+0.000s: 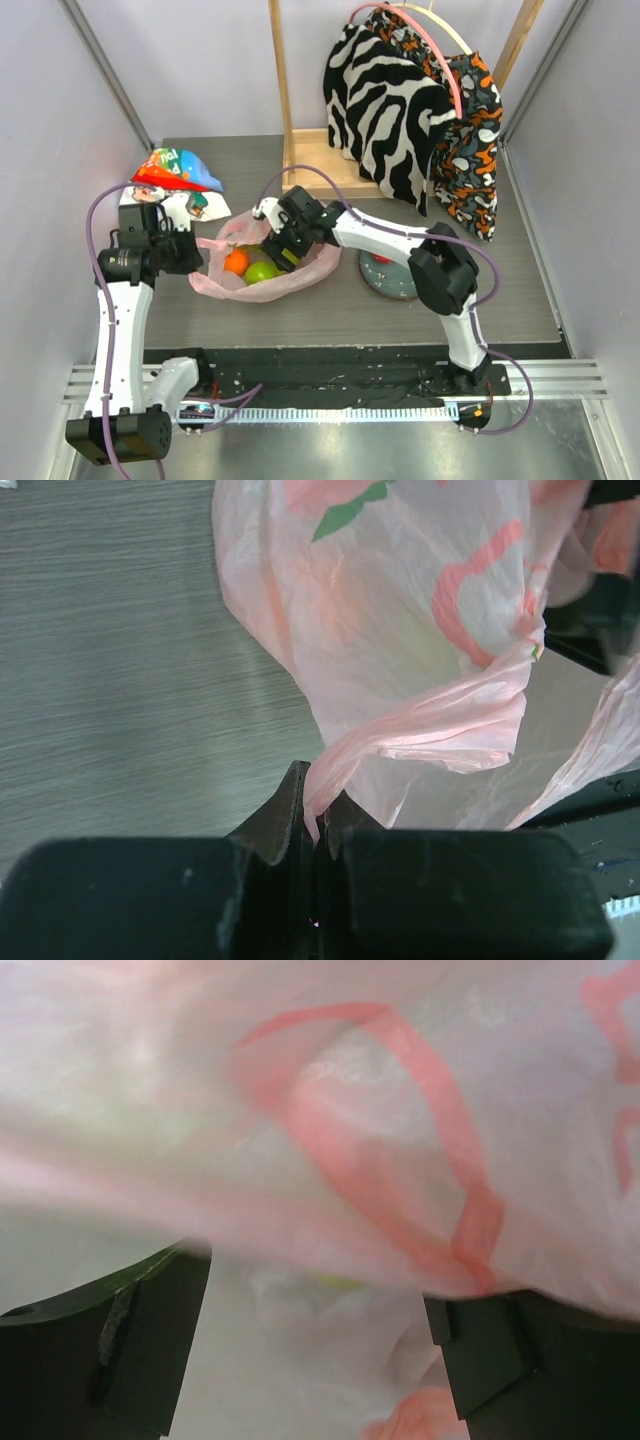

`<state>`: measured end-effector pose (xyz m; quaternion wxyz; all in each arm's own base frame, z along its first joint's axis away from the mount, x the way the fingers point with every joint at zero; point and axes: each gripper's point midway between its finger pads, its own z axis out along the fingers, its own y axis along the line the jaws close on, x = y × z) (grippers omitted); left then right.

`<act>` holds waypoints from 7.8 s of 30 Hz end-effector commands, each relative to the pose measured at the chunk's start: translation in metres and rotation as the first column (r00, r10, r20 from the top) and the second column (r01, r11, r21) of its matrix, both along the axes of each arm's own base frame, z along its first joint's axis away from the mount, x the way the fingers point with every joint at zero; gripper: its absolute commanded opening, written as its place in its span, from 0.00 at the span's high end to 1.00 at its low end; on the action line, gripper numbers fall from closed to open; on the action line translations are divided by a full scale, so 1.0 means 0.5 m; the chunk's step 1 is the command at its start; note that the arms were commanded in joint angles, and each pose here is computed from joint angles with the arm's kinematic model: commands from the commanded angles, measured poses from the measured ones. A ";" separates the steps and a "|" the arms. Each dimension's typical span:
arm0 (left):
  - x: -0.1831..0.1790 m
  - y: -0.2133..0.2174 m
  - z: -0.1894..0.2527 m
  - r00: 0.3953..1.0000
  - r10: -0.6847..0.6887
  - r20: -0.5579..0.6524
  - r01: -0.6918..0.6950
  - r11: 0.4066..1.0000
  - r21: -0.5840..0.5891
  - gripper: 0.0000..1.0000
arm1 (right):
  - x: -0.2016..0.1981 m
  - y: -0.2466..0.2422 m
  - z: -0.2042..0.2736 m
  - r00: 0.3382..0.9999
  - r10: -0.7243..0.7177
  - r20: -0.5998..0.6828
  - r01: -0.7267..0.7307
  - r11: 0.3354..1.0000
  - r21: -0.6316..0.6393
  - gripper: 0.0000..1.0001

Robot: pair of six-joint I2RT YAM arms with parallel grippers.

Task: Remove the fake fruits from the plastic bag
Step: Take out the fake fruit from the plastic bag, then place the fake fruit on the plate, then adjust the plastic bag at the center of the board, then take out the fake fruit from the plastic bag, then place the fake fruit on the plate, then take out the fake fruit from the plastic bag.

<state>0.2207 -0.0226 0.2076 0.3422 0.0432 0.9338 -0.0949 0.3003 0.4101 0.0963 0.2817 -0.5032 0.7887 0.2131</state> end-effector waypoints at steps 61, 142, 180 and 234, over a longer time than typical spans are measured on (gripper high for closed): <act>0.065 -0.065 0.024 0.995 -0.050 0.083 0.065 0.979 -0.194 1.00 | -0.085 -0.670 -0.046 0.947 -0.319 -0.022 0.287 0.876 -0.387 0.37; -0.140 0.056 -0.008 0.988 -0.151 0.036 0.134 0.946 0.294 1.00 | -0.084 0.200 0.080 0.988 0.016 -0.153 0.009 0.988 0.156 0.59; -0.086 0.052 -0.004 0.988 -0.140 0.062 0.119 0.956 0.267 1.00 | -0.043 -0.448 0.058 0.814 0.554 0.175 -0.427 0.774 -0.467 0.64; -0.102 0.032 0.024 0.989 -0.149 0.000 0.146 0.969 0.200 1.00 | -0.079 0.155 0.289 0.965 0.209 -0.161 -0.114 0.880 0.461 0.37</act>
